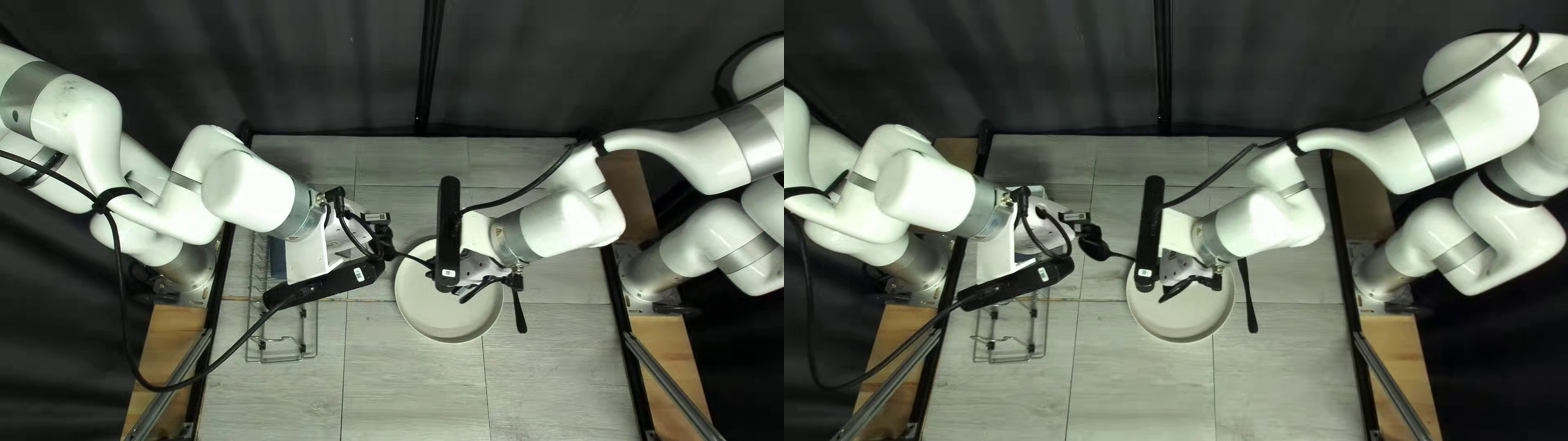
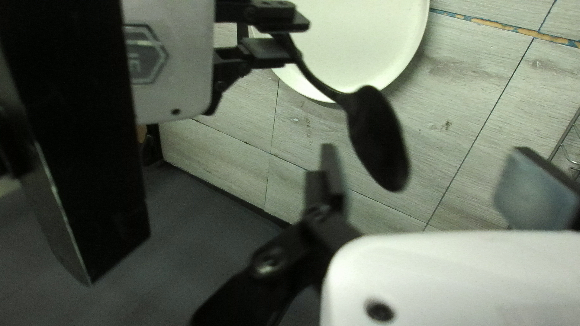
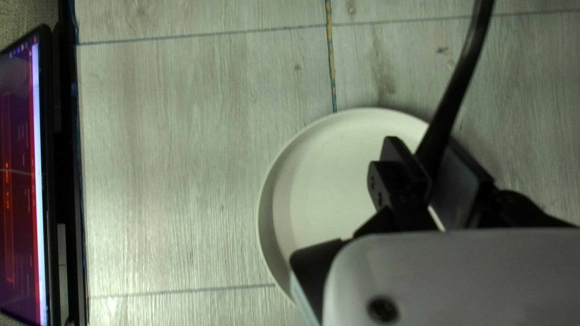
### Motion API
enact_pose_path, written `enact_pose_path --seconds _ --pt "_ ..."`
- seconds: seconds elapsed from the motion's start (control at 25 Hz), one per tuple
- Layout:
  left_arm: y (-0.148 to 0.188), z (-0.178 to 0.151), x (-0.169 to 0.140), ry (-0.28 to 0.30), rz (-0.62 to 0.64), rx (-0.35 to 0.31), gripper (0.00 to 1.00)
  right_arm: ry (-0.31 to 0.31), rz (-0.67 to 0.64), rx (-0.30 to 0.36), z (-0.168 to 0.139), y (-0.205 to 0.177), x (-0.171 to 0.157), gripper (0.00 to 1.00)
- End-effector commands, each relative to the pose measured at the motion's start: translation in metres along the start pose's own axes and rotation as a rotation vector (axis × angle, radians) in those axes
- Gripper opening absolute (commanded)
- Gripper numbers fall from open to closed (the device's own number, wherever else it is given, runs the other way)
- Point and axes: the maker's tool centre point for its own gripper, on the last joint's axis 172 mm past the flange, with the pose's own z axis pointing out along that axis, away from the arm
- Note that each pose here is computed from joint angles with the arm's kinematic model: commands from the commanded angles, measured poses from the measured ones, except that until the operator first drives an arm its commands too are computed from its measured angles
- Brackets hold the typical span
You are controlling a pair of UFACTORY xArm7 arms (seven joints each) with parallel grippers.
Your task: Pick up and place plate onto table. Place down one fork to the left of the plate. Place spoon and knife to the right of the plate. Place cup above the knife and spoon
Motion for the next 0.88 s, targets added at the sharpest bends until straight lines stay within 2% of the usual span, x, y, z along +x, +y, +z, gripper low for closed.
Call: enact_pose_path --seconds 0.04,0.2,0.4,0.52,0.56,0.64,0.88 --pt "0.000 0.000 0.000 0.000 0.000 0.000 1.00 -0.084 0.049 -0.040 -0.015 0.010 -0.045 0.00" --pt "0.000 0.000 0.000 0.000 0.000 0.000 1.00 -0.194 0.168 -0.099 -0.035 0.026 -0.104 0.00" --pt "0.000 0.000 0.000 0.000 0.000 0.000 1.00 -0.271 0.343 -0.192 -0.056 0.035 -0.173 0.00" --pt "0.000 0.000 0.000 0.000 0.000 0.000 1.00 -0.314 0.431 -0.234 -0.062 0.032 -0.203 0.00" --pt "0.000 0.000 0.000 0.000 0.000 0.000 1.00 -0.351 0.471 -0.262 -0.066 0.028 -0.215 0.00" --pt "0.000 0.000 0.000 0.000 0.000 0.000 1.00 -0.412 0.495 -0.270 -0.072 0.022 -0.222 0.00" --pt "0.000 0.000 0.000 0.000 0.000 0.000 1.00 -0.412 0.495 -0.270 -0.072 0.022 -0.222 0.00"
